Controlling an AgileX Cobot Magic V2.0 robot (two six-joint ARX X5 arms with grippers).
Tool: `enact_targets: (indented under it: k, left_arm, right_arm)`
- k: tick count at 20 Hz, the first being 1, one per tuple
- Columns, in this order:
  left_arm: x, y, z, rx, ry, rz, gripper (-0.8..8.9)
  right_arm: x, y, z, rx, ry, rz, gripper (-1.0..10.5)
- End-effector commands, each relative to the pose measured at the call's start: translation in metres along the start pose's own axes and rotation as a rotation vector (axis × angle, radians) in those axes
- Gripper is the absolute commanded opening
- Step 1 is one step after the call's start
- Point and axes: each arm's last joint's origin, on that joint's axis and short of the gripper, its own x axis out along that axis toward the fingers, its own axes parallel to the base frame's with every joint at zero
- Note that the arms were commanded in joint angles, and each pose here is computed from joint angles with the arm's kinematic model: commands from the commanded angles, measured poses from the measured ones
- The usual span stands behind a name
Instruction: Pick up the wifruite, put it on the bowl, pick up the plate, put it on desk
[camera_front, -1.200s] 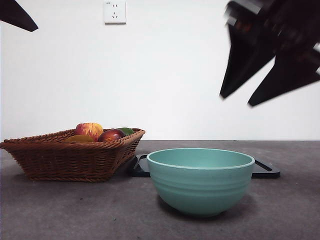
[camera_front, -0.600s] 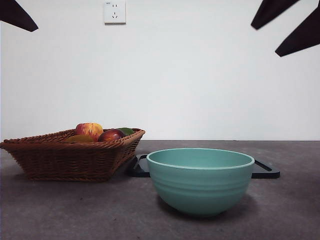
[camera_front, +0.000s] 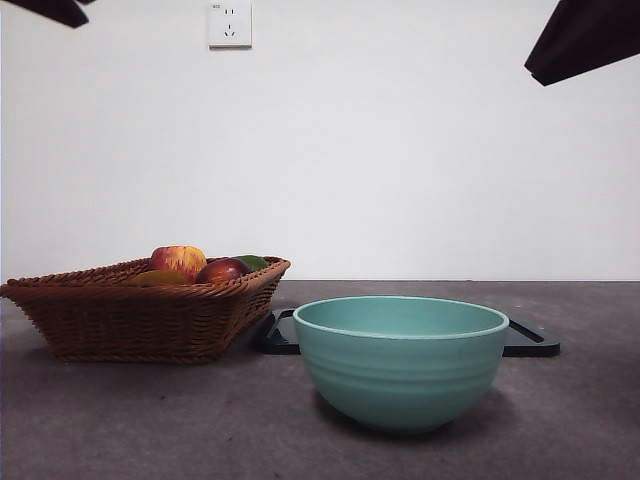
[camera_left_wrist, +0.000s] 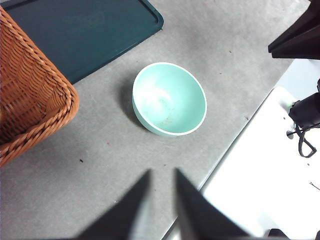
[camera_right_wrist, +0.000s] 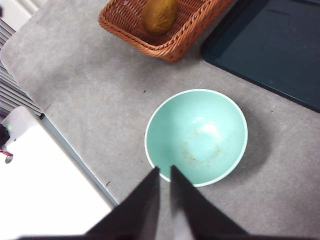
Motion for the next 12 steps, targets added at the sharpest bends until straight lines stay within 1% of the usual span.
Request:
enact_targets:
  k: [1, 12]
  left_arm:
    - [-0.0001, -0.0009, 0.0030, 0.023, -0.011, -0.008, 0.07]
    - [-0.0001, -0.0009, 0.0030, 0.022, -0.011, -0.008, 0.07]
  right_arm:
    - [-0.0010, 0.0025, 0.0039, -0.008, -0.013, 0.007, 0.1]
    - [-0.0011, 0.0032, 0.0068, -0.017, -0.042, 0.012, 0.1]
